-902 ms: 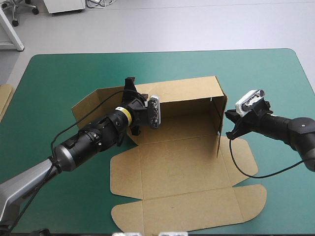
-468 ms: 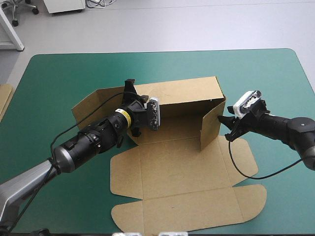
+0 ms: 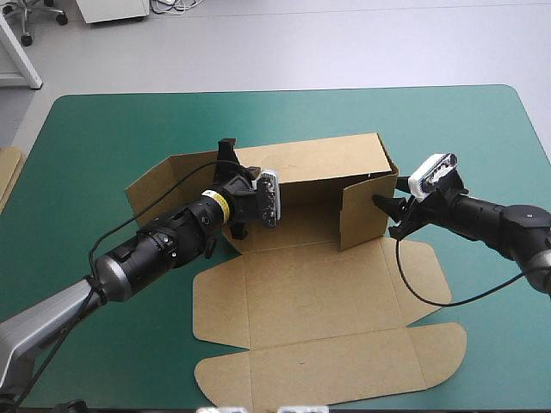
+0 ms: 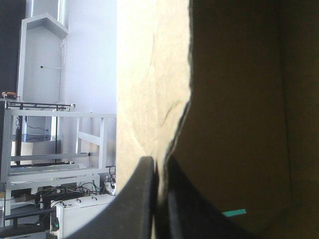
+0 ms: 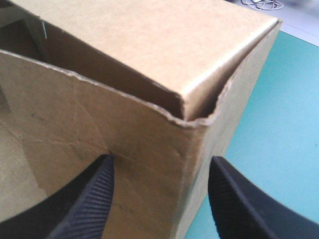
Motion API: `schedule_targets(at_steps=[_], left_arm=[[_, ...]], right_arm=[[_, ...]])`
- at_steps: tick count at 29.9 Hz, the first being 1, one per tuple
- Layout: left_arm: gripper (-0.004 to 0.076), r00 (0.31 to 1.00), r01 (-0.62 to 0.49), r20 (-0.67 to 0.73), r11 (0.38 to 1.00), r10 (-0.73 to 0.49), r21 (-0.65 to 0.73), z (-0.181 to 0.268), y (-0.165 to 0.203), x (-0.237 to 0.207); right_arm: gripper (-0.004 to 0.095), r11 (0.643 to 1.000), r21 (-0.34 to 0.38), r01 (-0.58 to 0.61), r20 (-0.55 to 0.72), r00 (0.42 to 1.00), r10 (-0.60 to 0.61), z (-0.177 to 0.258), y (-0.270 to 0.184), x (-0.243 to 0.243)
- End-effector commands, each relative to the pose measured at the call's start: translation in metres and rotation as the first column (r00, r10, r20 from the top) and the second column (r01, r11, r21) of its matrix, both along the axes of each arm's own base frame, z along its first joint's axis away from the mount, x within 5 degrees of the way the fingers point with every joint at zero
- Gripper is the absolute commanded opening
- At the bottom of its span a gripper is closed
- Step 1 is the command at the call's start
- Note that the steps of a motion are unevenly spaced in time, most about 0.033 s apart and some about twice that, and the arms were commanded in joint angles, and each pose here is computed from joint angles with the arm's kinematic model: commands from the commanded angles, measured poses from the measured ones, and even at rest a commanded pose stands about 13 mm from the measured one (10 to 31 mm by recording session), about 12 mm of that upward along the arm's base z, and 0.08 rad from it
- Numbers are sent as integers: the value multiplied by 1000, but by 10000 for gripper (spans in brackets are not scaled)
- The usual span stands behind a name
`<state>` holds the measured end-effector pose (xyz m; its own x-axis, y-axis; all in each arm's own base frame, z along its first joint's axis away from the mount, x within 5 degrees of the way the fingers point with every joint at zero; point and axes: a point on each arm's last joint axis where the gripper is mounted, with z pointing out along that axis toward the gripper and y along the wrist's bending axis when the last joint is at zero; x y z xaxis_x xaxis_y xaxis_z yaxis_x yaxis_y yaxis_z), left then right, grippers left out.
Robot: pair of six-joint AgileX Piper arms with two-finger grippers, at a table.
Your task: Fold the box
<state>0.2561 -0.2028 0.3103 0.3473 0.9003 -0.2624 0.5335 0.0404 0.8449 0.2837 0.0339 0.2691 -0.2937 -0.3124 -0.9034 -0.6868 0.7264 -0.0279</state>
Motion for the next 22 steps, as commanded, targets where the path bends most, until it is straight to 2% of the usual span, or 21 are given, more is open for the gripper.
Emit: schedule_targets(at_steps=[1,6,14,18,22], left_arm=[[-10,999,38,-13,990,-40,-133,8,-11,-6],[-10,999,37,-15,990,-39,-135,8,-11,-6],[-10,999,39,-12,991,-40,-132,8,-11,-6],[-10,999,39,-12,991,-40,-132,8,-11,-6],[-10,999,50,-5,989,-51,-142,9,-12,-6]], right_arm=[[550,998,58,0,48,999,-3,12,7,5],[523,998,17,53,46,997,-54,8,19,9],[416,989,-22,150,40,988,-149,5,35,12],[318,989,-19,150,37,988,-149,5,40,12],[148,989,-19,145,37,989,-144,5,43,11]])
